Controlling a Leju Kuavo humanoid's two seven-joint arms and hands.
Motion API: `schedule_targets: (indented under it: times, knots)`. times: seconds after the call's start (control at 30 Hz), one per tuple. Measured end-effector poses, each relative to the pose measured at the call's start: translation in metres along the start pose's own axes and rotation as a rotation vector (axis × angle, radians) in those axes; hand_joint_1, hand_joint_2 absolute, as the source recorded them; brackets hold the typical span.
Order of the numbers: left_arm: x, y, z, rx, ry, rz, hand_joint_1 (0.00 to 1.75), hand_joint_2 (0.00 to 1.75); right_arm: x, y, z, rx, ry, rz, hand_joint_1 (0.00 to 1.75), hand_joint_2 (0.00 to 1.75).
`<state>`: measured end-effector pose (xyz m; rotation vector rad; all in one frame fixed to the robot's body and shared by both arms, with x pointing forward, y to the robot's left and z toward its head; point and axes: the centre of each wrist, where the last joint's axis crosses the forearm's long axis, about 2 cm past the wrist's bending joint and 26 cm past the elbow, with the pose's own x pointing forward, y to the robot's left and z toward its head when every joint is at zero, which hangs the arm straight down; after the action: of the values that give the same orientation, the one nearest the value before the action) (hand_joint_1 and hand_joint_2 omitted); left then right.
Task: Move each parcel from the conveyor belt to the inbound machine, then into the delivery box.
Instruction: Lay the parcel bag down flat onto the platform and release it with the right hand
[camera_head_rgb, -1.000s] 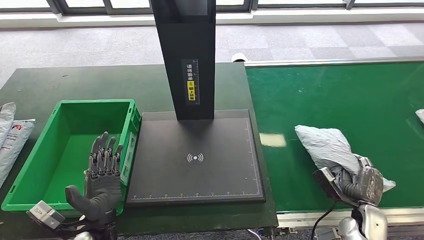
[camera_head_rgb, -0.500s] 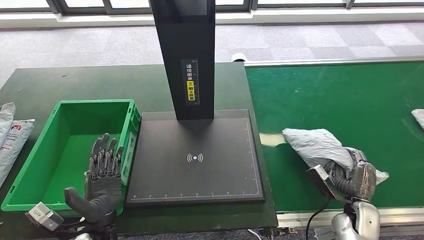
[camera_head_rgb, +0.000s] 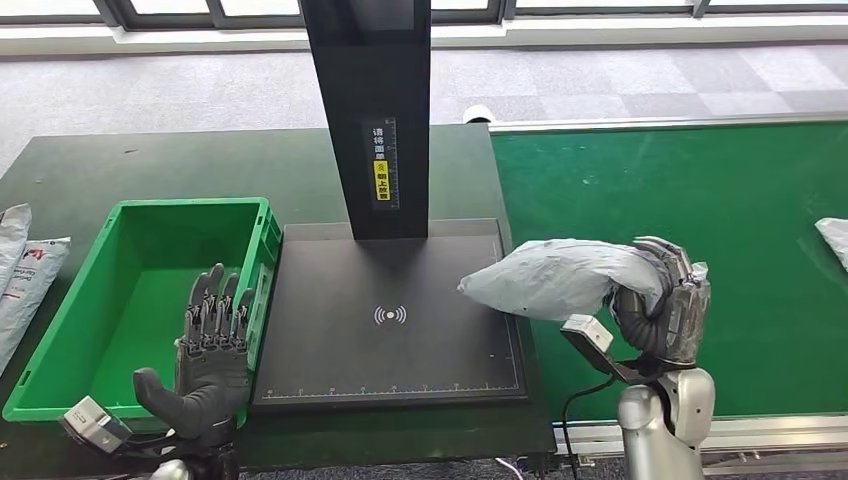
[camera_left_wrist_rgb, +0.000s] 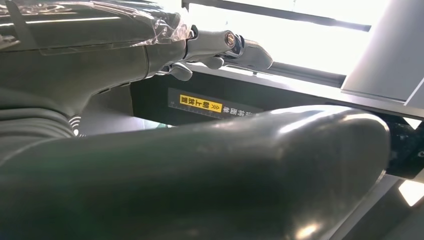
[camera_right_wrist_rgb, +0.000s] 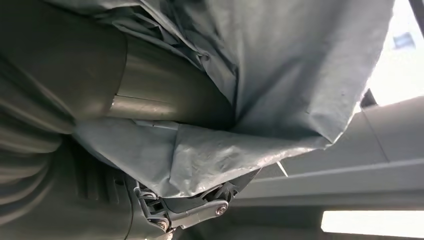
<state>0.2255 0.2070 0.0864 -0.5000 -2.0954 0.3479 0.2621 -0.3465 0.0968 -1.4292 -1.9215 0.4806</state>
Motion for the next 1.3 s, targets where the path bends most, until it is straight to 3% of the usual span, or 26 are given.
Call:
schedule_targets:
  times: [0.23,0.43,0.6,0.73,0.83,1.03,1.3]
  knots:
    - [-0.006,-0.002,-0.011,-0.018,0.001,0.005,0.00,0.00,0.069,0.014,-0.054,-0.082,-0.191,-0.082,1.75,1.75]
    - [-0.012,-0.004,-0.018,-0.026,0.006,0.015,0.00,0.00,0.102,0.015,-0.072,-0.125,-0.243,-0.131,1.75,1.75]
    - [-0.014,-0.005,-0.020,-0.027,0.010,0.021,0.00,0.00,0.112,0.014,-0.077,-0.145,-0.238,-0.163,1.75,1.75]
    - [-0.018,-0.006,-0.026,-0.034,0.011,0.036,0.00,0.00,0.120,0.019,-0.076,-0.131,-0.155,-0.230,1.75,1.75]
    - [-0.021,-0.008,-0.031,-0.046,0.015,0.048,0.00,0.00,0.122,0.035,-0.069,-0.063,-0.103,-0.303,1.75,1.75]
    - [-0.027,-0.011,-0.035,-0.053,0.030,0.053,0.00,0.00,0.117,0.074,-0.046,0.099,-0.119,-0.368,1.75,1.75]
    - [-0.032,-0.017,-0.034,-0.049,0.048,0.053,0.00,0.00,0.120,0.109,-0.050,0.239,-0.096,-0.414,1.75,1.75]
